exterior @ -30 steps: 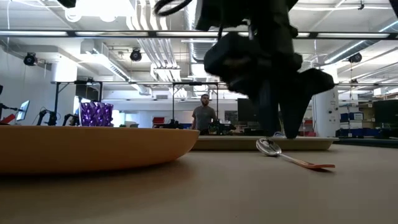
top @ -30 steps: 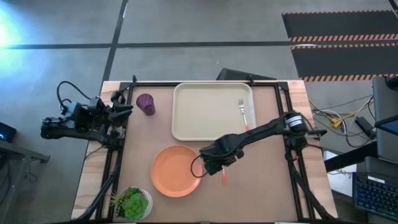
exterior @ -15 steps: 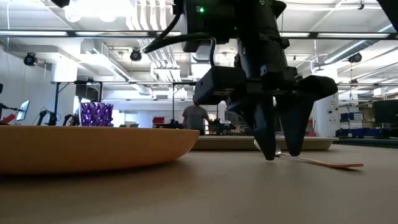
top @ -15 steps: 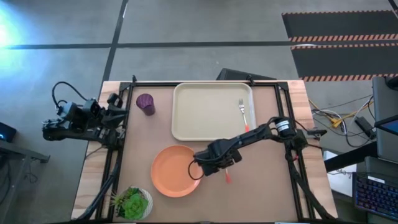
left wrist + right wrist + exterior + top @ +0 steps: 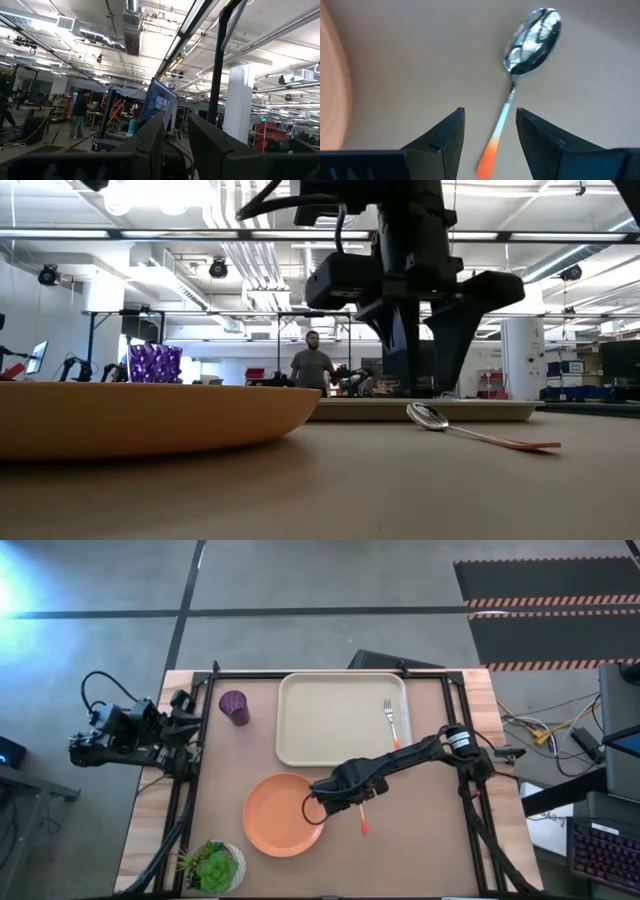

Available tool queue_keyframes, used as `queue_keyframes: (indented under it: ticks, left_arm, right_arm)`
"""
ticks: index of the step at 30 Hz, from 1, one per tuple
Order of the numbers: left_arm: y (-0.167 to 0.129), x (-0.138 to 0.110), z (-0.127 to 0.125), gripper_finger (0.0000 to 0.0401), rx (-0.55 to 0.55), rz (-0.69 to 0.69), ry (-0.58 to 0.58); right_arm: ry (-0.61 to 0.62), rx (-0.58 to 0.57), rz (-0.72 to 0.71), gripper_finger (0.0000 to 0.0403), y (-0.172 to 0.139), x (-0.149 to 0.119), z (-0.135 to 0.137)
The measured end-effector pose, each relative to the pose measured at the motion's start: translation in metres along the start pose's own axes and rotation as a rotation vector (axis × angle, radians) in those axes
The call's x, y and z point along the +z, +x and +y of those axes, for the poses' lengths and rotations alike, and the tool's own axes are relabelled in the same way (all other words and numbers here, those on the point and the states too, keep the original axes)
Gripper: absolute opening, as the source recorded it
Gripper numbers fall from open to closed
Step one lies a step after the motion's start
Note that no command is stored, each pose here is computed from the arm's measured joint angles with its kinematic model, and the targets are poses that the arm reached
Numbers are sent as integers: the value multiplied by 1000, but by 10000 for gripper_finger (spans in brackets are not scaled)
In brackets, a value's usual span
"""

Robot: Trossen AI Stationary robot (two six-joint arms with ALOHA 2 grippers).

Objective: Pick and place plate/cup/fork/spoon on tray
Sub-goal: Put the orange spoon to the left of the orange fork on the white tray

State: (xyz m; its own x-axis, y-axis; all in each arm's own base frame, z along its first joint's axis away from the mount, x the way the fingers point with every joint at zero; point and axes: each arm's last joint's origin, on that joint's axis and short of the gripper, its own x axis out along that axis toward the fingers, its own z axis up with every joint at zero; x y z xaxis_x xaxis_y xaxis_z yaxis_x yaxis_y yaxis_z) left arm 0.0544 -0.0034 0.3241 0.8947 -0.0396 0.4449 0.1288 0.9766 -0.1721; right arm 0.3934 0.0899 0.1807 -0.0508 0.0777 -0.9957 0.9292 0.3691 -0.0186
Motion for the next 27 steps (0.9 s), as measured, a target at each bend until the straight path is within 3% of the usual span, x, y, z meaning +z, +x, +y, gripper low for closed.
queue_keyframes:
  ticks: [14, 27]
  left_arm:
    - [0, 0, 0, 73, -3, -2, 0]
    - [0, 1, 0, 73, -7, -3, 0]
  right_arm:
    - [94, -45, 14, 169, 8, -10, -4]
    - [96, -20, 18, 168, 29, -11, -3]
